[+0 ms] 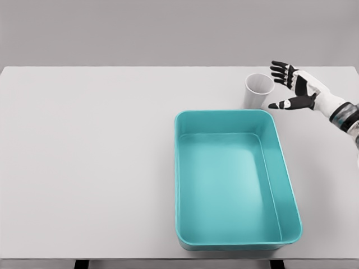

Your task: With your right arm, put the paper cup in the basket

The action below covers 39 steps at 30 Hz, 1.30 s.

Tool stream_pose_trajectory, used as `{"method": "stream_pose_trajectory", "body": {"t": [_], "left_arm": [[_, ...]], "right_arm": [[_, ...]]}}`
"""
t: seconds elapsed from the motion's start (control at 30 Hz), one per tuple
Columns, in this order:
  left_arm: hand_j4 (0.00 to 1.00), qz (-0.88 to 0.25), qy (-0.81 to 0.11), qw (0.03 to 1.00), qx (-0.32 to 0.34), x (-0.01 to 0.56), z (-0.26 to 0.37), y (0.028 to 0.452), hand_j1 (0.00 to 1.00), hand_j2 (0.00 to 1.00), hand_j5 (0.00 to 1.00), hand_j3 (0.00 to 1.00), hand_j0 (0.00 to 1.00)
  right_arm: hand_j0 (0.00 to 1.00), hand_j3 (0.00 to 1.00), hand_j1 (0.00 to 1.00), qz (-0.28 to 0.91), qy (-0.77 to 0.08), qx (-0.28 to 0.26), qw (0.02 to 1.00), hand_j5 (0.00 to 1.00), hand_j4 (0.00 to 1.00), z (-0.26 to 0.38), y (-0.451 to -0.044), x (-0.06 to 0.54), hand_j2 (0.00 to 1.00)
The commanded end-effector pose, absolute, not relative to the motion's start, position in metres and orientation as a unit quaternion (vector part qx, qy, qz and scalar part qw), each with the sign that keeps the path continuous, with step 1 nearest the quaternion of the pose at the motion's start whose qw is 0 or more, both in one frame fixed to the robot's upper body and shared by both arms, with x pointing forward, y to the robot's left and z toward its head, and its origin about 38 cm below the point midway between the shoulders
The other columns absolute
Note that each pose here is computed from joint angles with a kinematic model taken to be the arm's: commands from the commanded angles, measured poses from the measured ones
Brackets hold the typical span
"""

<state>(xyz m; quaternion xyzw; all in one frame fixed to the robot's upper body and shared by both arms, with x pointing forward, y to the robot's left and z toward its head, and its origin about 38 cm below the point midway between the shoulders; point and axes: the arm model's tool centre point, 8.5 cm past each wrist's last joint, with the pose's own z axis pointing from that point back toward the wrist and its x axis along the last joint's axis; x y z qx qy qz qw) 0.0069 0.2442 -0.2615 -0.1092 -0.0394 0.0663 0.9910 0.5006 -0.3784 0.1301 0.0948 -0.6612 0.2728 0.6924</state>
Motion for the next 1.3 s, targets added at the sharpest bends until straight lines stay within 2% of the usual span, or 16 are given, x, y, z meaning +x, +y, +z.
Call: {"method": "stream_pose_trajectory", "body": {"t": [0.0, 0.7, 1.27], "left_arm": [[1.00, 0.067, -0.040, 0.991, -0.109, 0.007, -0.261, 0.244, 1.00, 1.00, 1.00, 1.00, 1.00], [1.00, 0.067, -0.040, 0.991, -0.109, 0.007, -0.261, 0.244, 1.00, 1.00, 1.00, 1.00, 1.00], [1.00, 0.067, -0.040, 0.991, -0.109, 0.007, -0.261, 0.244, 1.00, 1.00, 1.00, 1.00, 1.00]], "right_arm": [[1.00, 1.00, 1.00, 0.267, -0.660, 0.098, 0.695, 1.00, 1.00, 0.126, -0.377, 0.501, 1.00], [1.00, 1.00, 1.00, 0.284, -0.661, 0.118, 0.685, 1.00, 1.00, 0.126, -0.339, 0.513, 1.00], [0.99, 0.99, 0.99, 0.291, -0.659, 0.119, 0.683, 0.99, 0.99, 0.125, -0.332, 0.515, 0.99]]}}
